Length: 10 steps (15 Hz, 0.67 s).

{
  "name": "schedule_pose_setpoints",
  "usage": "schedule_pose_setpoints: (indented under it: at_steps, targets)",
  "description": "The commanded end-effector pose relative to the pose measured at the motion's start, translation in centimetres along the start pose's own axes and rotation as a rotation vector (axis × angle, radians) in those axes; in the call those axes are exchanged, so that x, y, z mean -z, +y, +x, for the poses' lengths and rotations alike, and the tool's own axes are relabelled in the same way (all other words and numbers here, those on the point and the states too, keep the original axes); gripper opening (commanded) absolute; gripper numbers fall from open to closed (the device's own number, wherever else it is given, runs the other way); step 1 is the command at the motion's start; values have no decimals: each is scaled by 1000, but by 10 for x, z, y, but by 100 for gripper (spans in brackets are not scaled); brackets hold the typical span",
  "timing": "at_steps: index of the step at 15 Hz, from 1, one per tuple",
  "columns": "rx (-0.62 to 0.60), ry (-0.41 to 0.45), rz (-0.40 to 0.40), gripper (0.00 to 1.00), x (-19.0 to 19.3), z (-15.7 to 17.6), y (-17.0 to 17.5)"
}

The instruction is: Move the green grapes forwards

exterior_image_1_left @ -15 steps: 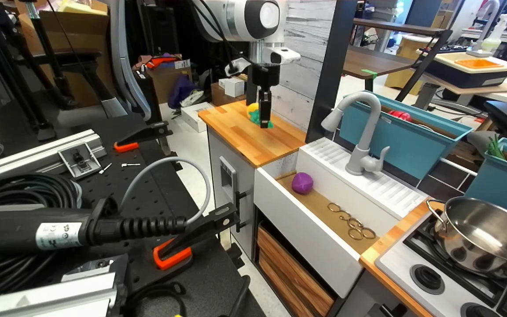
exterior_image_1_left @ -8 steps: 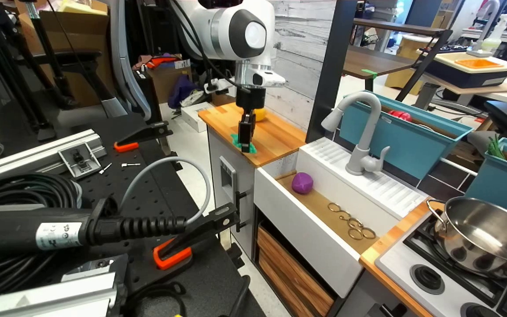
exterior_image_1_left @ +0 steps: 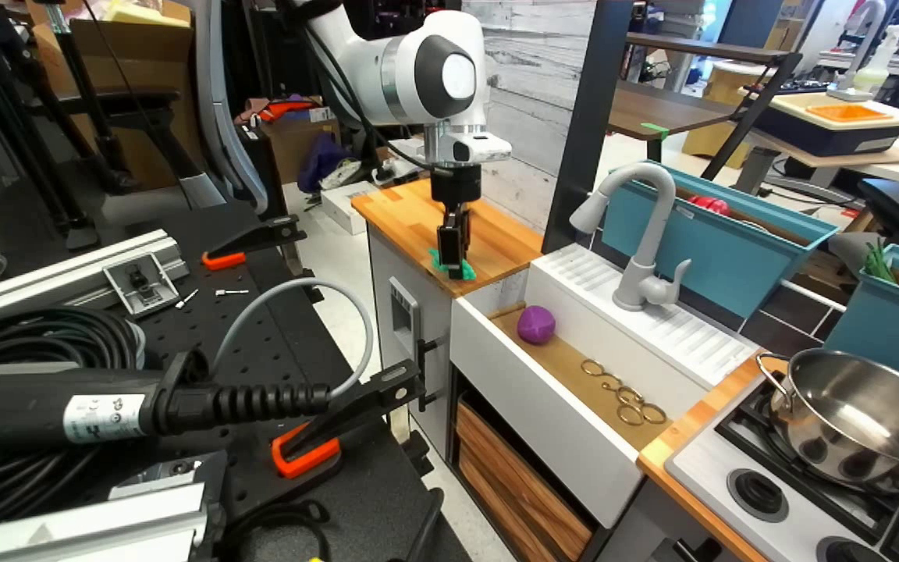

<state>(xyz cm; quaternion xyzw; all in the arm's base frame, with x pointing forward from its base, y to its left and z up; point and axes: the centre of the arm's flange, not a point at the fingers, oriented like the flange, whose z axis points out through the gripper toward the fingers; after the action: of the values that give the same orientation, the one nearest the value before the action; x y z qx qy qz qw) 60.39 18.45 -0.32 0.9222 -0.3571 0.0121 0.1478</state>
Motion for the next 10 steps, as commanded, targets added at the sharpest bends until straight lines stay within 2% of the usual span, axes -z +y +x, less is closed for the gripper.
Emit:
schedule_pose_setpoints:
  at_steps: [1,5,8,9,10]
  targets:
    - [-26,54,14,10,-9,3,-16]
    - [-22,84,19,10,-24,0,-29]
    - [-34,86,35,13,-16,1,-34]
    - [-37,79,44,58,-12,1,-34]
    - [-37,80,55,55,-7,0,-34]
